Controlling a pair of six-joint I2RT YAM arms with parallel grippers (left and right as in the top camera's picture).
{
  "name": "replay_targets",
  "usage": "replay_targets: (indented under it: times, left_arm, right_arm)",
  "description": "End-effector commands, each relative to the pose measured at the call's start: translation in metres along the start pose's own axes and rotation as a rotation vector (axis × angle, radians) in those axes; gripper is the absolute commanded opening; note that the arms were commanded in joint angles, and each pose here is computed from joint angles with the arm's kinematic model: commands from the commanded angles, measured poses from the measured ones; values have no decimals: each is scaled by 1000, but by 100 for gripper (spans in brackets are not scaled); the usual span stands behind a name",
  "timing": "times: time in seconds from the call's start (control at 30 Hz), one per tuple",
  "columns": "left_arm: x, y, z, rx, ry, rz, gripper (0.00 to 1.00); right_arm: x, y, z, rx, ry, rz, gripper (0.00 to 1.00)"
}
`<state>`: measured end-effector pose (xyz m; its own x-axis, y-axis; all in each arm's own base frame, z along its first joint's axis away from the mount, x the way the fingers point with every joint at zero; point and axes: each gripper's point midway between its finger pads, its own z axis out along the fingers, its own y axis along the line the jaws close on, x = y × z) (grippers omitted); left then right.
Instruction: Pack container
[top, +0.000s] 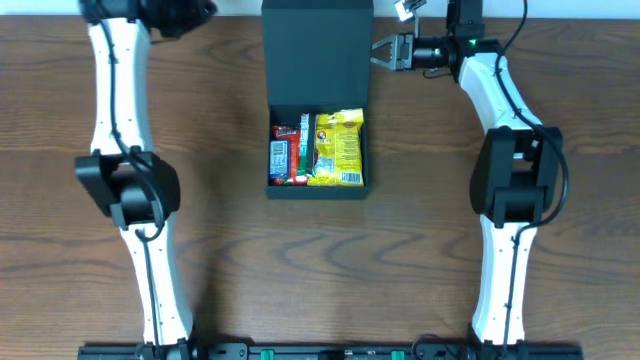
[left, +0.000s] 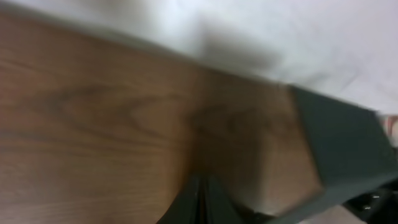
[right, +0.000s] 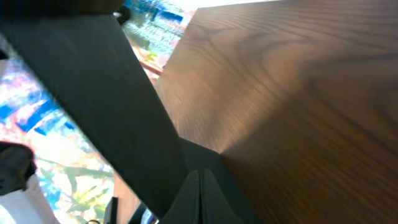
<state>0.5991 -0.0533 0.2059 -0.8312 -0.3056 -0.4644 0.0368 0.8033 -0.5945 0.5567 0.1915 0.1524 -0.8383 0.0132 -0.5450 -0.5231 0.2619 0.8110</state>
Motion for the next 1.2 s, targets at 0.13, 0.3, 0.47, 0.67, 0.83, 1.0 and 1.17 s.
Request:
replay_targets:
  times: [0.13, 0.3, 0.47, 0.67, 0.83, 1.0, 1.17]
  left_arm:
    - [36, -6, 40, 4, 118, 7, 6]
    - [52, -28, 53, 69, 166, 33, 6]
    - [59, -51, 50, 205, 201, 85, 6]
    - [60, -65, 31, 387, 221, 122, 6]
    - [68, -73, 12, 515, 249, 154, 6]
    - [81, -78, 3, 571, 278, 194, 6]
    - [93, -80, -3, 599, 308, 219, 6]
  right_arm:
    - [-24, 72, -12, -97, -9, -146, 1]
    - [-24, 89, -9, -131, 3, -168, 2]
    - [-20, 103, -8, -193, 22, -170, 1]
    - [-21, 110, -10, -202, 23, -175, 2]
    - [-23, 122, -13, -216, 23, -184, 2]
    - [-24, 128, -15, -222, 25, -177, 2]
    - [-23, 131, -16, -241, 32, -162, 2]
